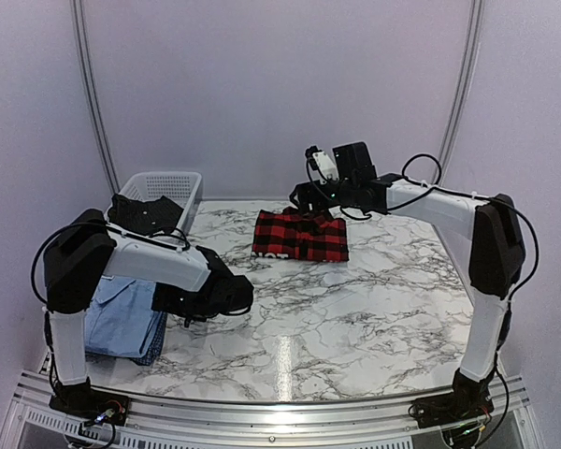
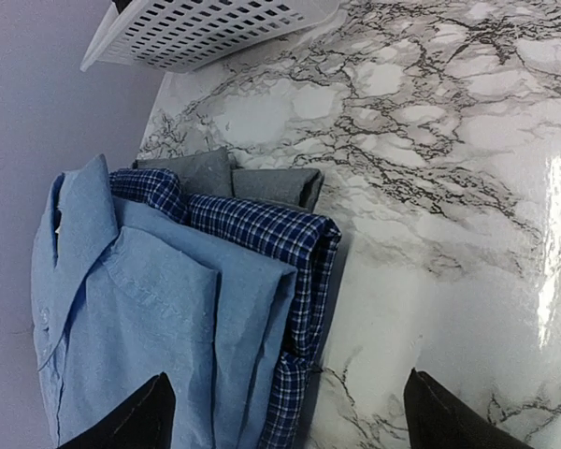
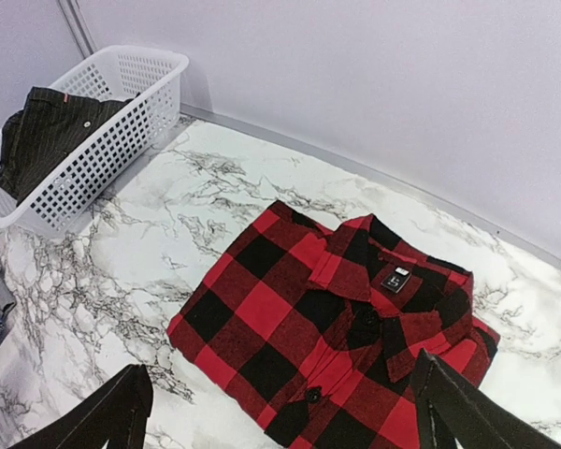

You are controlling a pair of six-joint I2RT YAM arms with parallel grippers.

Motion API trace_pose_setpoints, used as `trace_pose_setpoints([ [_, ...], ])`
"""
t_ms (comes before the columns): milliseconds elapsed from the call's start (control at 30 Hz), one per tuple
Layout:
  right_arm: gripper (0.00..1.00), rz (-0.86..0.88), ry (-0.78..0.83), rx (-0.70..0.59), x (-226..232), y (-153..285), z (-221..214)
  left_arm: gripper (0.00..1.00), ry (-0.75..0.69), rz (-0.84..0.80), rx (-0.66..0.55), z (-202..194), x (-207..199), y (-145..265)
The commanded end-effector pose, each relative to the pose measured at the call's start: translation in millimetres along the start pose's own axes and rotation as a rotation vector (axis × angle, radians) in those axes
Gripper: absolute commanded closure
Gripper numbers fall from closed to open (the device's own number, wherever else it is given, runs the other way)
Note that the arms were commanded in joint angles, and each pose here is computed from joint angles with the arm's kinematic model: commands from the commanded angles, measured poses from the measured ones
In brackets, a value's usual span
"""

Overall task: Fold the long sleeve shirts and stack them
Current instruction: Move the square-folded shirt to the center of the board.

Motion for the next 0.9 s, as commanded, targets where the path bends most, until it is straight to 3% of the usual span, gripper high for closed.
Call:
trace_pose_setpoints([
  [0,0.07,0.043,-0.03,0.006,9.7,4.4,-10.0,0.13,-0.048,0.134,-0.067,2.1,17.8,8.3],
  [400,0.07,0.101,-0.065,0.018,18.6,10.9,-23.6,0.09,-0.087,0.247,-0.019,-27.8,30.2,-12.0],
  [700,0.07,0.122,-0.083,0.021,22.3,18.8,-31.3,0.09,-0.089,0.24,0.062,-43.9,28.9,-40.0],
  [767,0.07,0.127,-0.088,0.023,23.2,19.3,-33.3,0.14,-0.093,0.246,0.069,-46.8,29.8,-43.3],
  [867,0.07,0.131,-0.093,0.025,24.5,19.5,-35.6,0.39,-0.087,0.244,0.074,-50.0,29.6,-47.0],
])
Point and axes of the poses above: each gripper's point midway between its finger pads, its own y axis back along the fingers, its own x axis along the line the jaws close on, z = x × y, the point moved 1 cm from there along y, back along the fingers, and after that the axes turned 1 degree about y, right-handed, at the moved point
